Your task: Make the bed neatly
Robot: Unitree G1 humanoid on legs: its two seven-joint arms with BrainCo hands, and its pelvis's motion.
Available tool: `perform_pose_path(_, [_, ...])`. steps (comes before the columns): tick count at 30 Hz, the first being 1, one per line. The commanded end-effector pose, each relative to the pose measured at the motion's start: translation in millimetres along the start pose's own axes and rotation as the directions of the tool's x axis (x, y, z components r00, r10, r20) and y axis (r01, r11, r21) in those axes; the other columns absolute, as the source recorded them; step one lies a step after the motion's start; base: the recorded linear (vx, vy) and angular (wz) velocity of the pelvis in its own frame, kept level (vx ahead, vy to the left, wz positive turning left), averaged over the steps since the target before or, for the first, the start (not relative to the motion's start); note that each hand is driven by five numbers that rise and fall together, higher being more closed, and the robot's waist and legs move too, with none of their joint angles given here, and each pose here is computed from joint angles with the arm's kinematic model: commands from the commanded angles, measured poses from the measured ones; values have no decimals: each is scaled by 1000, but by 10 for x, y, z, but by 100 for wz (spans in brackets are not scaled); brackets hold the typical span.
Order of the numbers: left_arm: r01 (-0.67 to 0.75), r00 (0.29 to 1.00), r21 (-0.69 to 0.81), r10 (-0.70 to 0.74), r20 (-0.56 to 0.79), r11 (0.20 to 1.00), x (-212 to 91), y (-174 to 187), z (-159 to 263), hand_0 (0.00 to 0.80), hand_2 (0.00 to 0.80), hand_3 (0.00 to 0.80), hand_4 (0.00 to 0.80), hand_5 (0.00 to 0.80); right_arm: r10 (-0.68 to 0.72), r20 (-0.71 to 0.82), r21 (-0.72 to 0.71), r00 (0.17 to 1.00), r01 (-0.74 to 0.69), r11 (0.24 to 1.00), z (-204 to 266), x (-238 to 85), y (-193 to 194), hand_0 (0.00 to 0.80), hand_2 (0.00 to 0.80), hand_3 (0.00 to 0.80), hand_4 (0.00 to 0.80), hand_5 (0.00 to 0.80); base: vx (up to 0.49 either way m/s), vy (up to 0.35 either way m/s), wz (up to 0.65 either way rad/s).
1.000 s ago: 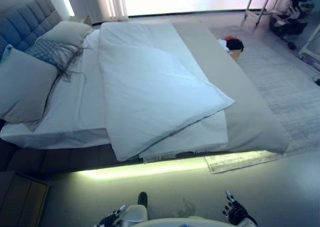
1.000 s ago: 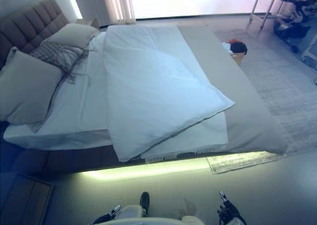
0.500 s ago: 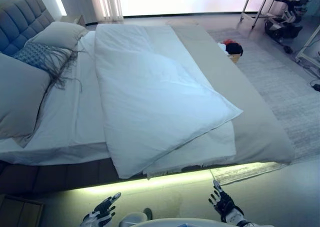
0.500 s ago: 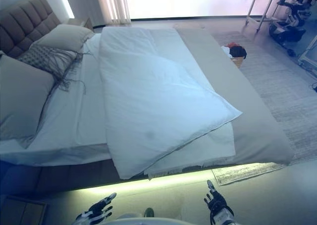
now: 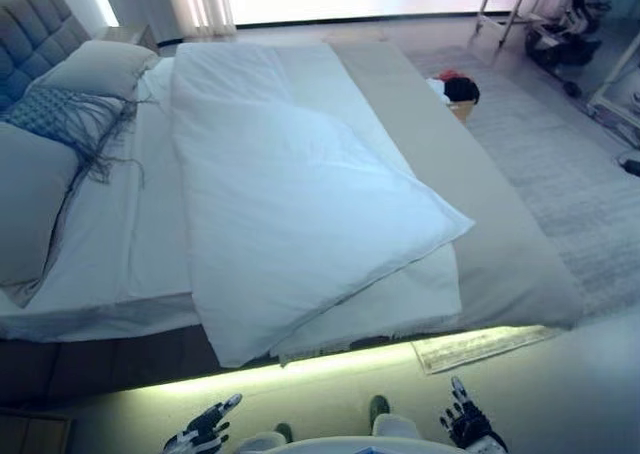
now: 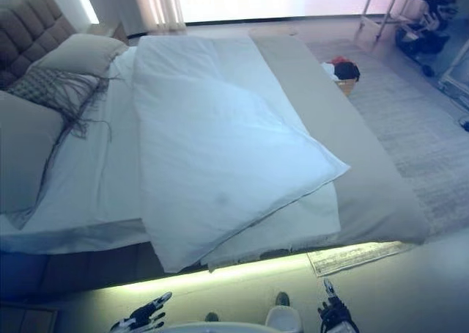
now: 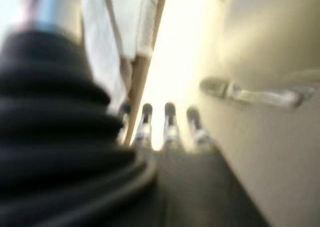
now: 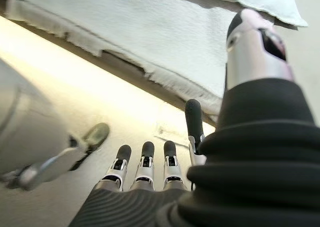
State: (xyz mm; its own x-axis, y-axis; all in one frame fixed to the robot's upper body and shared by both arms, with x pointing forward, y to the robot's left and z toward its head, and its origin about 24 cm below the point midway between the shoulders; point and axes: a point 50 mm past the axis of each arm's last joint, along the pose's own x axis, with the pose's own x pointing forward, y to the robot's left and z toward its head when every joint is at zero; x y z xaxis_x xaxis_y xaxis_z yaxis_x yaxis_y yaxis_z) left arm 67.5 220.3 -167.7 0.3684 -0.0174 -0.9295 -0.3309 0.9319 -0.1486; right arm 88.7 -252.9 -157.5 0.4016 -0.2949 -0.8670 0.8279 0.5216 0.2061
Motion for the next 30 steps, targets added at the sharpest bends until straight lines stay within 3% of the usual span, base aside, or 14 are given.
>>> perform_pose_path(1, [55,993,72,-62,99,996,62,-145,353,0,0,0,0,0,43,99,36,994,-47,998,230,50,222,0,0,0,0,0,51,51,6])
perform_pose_path(13, [25,998,117,-32,55,993,36,-33,305,0,0,0,0,0,90,74,8,993,-90,996,211,47,228,0,0,0,0,0,39,149,6])
perform_pose_path(21, [-16,997,89,10,73,996,28,6,303,0,0,0,0,0,18,60,49,998,-21,999,147,30,90,0,0,0,0,0,164,15,5])
perform_pose_path(26, [63,989,62,-71,128,996,56,-154,352,0,0,0,0,0,10,147,-2,989,-10,1000,370,48,173,0,0,0,0,0,102,102,22])
perform_pose_path(30, [122,975,112,-140,175,986,89,-325,540,0,0,0,0,0,113,240,176,964,-158,972,553,59,385,0,0,0,0,0,24,242,5])
